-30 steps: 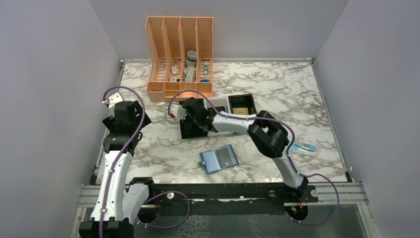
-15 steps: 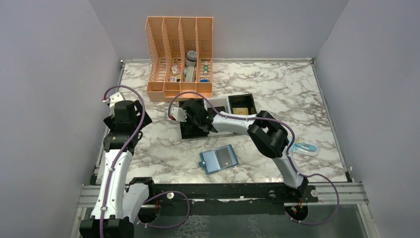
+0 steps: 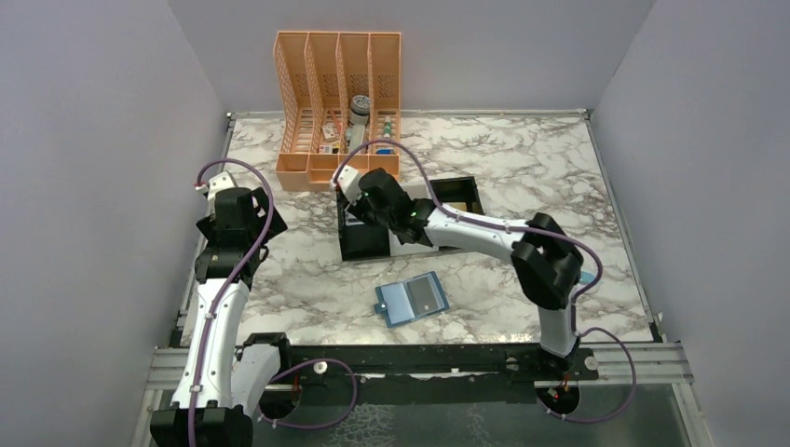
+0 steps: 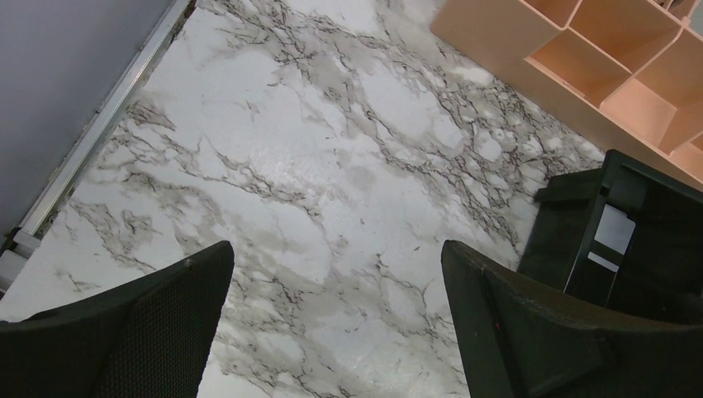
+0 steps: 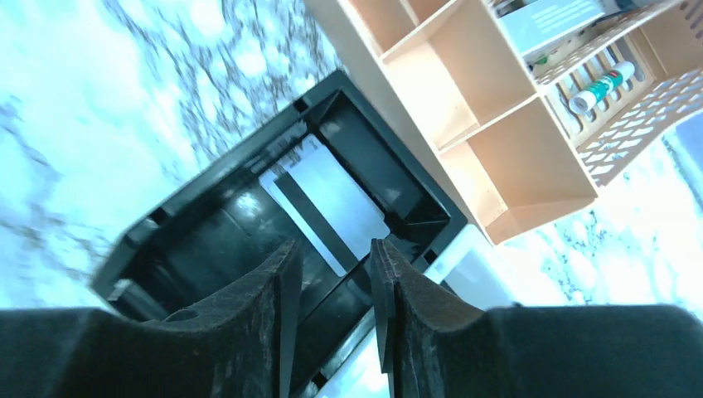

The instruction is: Take the credit cards out of the card holder

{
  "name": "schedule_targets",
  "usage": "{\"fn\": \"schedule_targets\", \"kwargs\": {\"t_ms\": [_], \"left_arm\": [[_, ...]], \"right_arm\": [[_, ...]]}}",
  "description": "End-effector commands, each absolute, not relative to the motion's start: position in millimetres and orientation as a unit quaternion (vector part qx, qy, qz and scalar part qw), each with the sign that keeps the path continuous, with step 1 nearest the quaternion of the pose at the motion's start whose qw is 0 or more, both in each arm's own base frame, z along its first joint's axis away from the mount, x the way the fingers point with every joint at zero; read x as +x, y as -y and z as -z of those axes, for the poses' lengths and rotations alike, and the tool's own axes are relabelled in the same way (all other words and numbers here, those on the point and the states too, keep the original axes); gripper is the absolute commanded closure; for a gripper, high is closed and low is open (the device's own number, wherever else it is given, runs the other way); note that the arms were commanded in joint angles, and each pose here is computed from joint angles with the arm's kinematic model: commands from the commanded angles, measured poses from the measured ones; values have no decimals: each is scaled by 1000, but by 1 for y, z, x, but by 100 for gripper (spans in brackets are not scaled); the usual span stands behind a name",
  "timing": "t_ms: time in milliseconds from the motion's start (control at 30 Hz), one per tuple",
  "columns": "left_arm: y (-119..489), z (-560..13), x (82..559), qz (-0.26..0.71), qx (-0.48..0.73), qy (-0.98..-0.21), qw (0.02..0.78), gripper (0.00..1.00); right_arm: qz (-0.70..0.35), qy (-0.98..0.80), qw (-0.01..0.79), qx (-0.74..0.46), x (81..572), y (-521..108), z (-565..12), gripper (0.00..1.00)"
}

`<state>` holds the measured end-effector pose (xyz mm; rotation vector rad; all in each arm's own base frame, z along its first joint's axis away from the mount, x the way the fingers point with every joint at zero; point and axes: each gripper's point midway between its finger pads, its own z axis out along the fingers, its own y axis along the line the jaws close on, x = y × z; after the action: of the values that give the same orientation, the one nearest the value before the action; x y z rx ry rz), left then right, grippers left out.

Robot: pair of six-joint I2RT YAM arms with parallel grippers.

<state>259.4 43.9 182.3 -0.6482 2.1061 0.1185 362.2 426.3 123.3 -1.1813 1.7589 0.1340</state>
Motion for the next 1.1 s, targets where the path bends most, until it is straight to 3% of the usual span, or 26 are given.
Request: {"fn": "schedule_targets", "kwargs": {"t_ms": [0, 133, 300, 433, 633, 800, 967, 1067], "left_arm": [[-40, -182, 264, -33, -251, -854, 455, 1], [-38, -180, 265, -29, -246, -856, 453, 1], [-22, -178, 270, 8, -211, -865, 455, 1], [9, -177, 277, 84, -153, -873, 455, 1], [63, -178, 278, 222, -70, -869, 437, 1], [113, -188, 261, 349, -32, -847, 400, 2], [155, -167, 236, 372, -21, -865, 337, 3], [173, -135, 222, 335, -26, -891, 304, 5]], "right_arm": [[-185, -776, 481, -363, 344, -427, -160, 67], [-216, -821, 412, -331, 318, -418, -144, 76], [-235, -829, 440, -251, 301, -382, -158, 74], [-217, -837, 460, -201, 290, -338, -162, 76], [-281, -866, 386, -149, 258, -284, -132, 79], [-340, -873, 321, -138, 219, -268, -113, 75], [-368, -884, 267, -108, 191, -263, -90, 68], [-373, -887, 248, -113, 182, -262, -81, 64]]}}
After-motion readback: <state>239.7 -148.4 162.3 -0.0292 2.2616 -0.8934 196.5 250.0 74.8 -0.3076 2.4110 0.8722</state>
